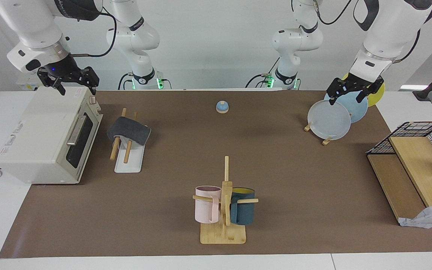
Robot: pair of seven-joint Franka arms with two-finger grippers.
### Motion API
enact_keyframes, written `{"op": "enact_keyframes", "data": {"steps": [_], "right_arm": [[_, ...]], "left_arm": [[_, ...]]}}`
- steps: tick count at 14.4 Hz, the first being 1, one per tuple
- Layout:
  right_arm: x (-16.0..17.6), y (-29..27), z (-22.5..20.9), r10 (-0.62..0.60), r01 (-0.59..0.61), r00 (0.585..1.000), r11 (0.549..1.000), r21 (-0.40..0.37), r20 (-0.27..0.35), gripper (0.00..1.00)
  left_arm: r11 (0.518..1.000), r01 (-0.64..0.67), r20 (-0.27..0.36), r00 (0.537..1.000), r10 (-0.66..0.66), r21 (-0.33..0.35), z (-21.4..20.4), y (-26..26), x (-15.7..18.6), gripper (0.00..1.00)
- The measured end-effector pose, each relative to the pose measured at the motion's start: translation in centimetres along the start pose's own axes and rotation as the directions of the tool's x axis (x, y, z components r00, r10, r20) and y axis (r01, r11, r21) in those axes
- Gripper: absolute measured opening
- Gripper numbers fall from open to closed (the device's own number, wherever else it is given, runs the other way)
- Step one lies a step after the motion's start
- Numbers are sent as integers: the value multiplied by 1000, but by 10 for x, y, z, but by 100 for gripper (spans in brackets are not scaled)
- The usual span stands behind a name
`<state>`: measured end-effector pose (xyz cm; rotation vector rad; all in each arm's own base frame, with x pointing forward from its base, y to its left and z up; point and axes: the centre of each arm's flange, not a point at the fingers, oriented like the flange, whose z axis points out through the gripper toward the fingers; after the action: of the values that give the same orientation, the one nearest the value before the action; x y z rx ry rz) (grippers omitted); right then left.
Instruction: Fold towel and hang on rack
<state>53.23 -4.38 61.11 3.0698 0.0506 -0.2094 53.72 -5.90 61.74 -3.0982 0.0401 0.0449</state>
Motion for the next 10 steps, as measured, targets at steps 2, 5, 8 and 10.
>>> {"op": "enact_keyframes", "data": {"steps": [2,5,8,10], "right_arm": [[6,0,8,2,-2,1000,1000,0,15,100],[5,0,8,2,-2,1000,1000,2,30,100],[3,4,3,14,-14,1000,1000,2,23,100],[2,9,2,23,-23,1000,1000,3,20,100]], "left_arm": [[1000,1,0,1000,-1,0,0,-1,0,100],[1000,17,1,1000,-17,-2,0,-9,1,100],[999,29,3,1000,-29,-19,1,-13,1,100],[999,25,3,1000,-25,-22,1,-11,1,100]]}}
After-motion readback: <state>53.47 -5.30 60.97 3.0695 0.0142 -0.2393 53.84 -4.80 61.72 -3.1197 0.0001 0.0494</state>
